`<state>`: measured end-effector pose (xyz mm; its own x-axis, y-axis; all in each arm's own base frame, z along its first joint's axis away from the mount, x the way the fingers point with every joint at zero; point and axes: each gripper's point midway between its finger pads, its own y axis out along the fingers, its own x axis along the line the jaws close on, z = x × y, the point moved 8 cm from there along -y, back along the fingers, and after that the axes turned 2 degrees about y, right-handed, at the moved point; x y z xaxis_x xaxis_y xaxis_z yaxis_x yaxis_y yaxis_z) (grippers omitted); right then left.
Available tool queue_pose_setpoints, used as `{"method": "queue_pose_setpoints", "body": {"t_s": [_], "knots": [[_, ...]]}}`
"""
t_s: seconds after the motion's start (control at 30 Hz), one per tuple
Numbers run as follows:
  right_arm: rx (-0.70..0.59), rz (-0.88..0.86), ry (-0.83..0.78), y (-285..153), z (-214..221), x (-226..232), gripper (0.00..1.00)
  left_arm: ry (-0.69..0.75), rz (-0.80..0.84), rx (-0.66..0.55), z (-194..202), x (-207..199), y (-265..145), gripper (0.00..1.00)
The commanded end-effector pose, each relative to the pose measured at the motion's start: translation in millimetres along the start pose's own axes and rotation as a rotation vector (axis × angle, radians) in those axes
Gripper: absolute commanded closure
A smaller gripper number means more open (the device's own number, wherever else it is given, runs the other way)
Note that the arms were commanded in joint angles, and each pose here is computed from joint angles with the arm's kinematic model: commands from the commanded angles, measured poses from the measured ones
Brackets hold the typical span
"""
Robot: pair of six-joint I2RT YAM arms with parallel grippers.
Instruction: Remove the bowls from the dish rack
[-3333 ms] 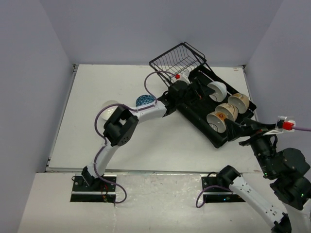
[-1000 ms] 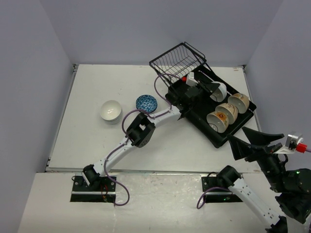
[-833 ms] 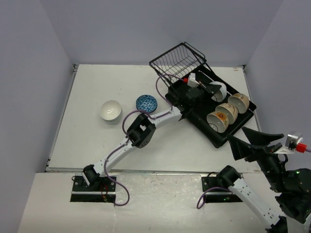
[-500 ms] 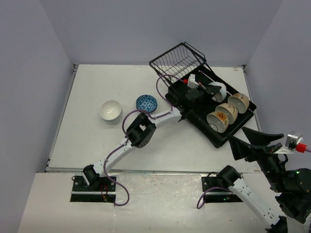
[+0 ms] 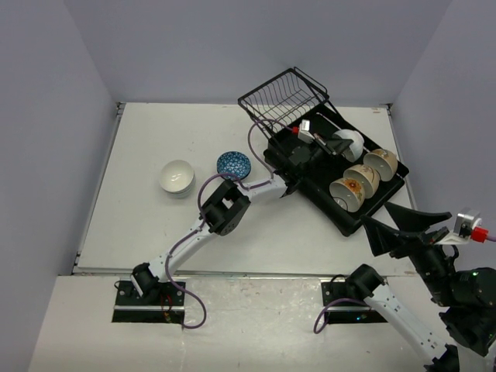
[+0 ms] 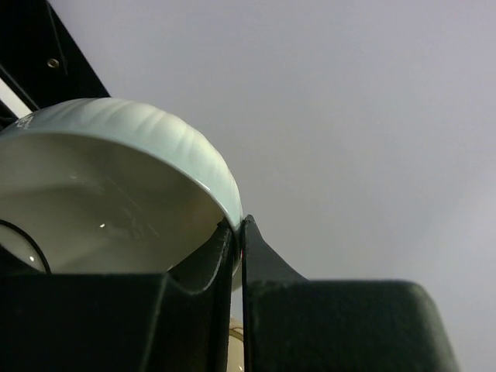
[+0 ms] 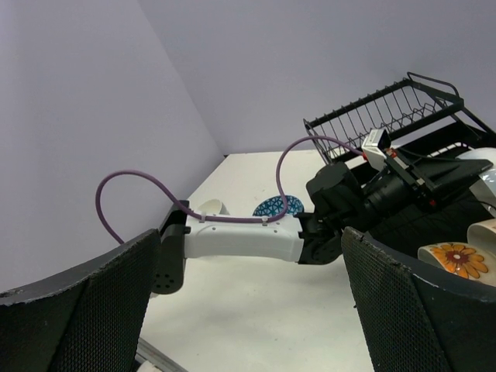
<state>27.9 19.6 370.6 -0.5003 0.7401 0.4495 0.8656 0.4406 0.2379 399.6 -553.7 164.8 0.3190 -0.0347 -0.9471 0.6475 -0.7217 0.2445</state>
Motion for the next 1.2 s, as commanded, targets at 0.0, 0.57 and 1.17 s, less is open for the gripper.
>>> {"method": "queue_pose_setpoints", "body": {"t_s": [0.0,0.57,1.17], "knots": [[0.011,-0.029,-0.012,6.7,-5.1,6.2,0.01,-0.063,0.190,-0.106,-38.1,-17.3,-1.9,1.00],[0.020,-0.006,-0.023,13.3,-2.5,4.2,0.01,-0.021,0.333,-0.099,-51.7,-55.1,-7.4,1.00],[-0.017,0.017,-0.016,11.3,-10.6,3.7,0.01,0.207,0.481,-0.031,-64.3,-163.7,-12.5,1.00]]}}
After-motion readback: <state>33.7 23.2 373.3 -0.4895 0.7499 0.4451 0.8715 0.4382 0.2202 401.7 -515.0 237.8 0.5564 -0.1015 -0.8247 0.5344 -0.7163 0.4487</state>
